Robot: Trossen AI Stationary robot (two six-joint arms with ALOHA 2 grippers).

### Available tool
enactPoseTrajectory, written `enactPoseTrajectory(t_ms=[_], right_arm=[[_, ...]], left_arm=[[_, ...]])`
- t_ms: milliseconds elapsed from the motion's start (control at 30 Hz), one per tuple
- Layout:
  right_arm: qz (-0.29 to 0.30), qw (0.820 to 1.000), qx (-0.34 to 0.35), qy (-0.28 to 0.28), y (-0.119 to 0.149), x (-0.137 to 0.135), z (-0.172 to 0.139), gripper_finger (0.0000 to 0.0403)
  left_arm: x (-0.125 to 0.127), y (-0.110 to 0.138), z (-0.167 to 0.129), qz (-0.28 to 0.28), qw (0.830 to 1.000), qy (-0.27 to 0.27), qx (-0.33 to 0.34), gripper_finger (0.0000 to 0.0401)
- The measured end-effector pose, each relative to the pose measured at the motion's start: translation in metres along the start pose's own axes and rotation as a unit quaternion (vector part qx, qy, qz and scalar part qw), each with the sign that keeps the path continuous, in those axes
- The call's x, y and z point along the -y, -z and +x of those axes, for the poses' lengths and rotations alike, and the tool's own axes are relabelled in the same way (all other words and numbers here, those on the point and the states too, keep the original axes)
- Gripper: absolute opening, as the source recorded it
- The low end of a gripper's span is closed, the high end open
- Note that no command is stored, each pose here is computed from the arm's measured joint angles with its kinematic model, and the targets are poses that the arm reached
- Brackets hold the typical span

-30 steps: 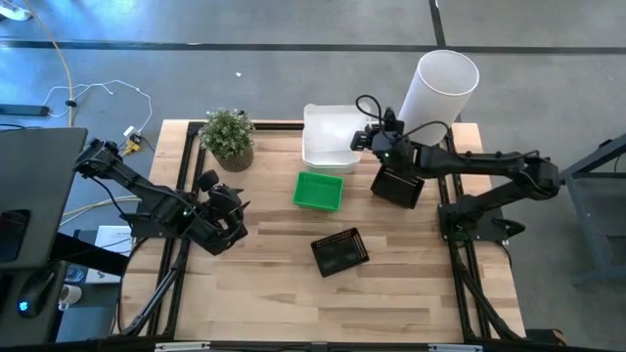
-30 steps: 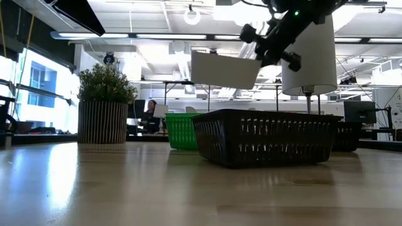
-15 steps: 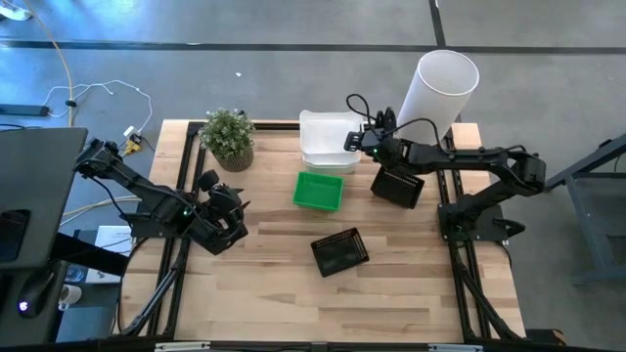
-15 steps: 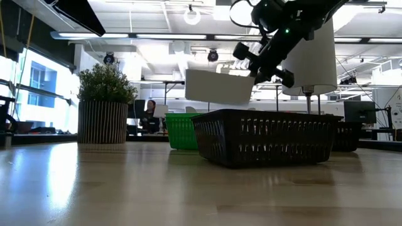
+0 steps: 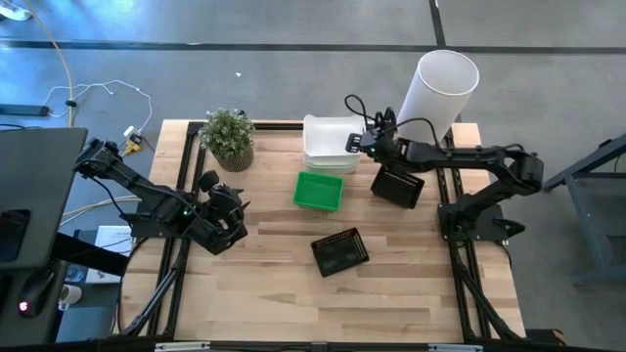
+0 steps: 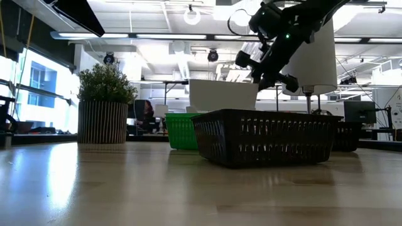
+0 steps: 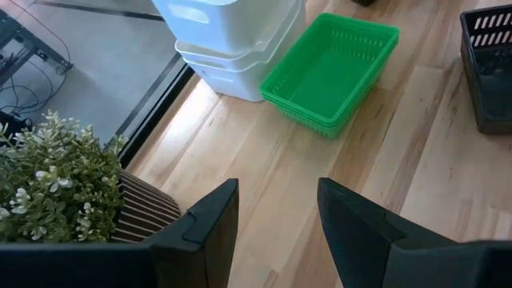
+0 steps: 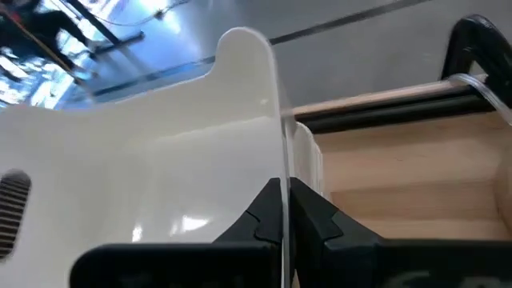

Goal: Stack baskets by color
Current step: Stack the bottom white bin on top of the top white bins

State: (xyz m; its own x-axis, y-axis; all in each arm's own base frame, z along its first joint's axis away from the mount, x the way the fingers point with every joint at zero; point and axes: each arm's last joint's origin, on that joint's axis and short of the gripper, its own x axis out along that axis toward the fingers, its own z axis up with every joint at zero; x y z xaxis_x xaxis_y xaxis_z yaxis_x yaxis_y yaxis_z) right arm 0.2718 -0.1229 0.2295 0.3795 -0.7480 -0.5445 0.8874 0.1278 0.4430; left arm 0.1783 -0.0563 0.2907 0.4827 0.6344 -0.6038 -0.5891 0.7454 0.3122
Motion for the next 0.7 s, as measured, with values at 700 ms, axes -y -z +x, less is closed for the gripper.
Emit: enactPoseTrajectory(t_ms=[700], right_arm=[[-0.005,1.0,-0.009,0.015,0.01,0.002,0.023,0.0048]], left_arm=[[0.0,0.0,0.0,0.0,1.0,0.002,-0.002,0.0156]])
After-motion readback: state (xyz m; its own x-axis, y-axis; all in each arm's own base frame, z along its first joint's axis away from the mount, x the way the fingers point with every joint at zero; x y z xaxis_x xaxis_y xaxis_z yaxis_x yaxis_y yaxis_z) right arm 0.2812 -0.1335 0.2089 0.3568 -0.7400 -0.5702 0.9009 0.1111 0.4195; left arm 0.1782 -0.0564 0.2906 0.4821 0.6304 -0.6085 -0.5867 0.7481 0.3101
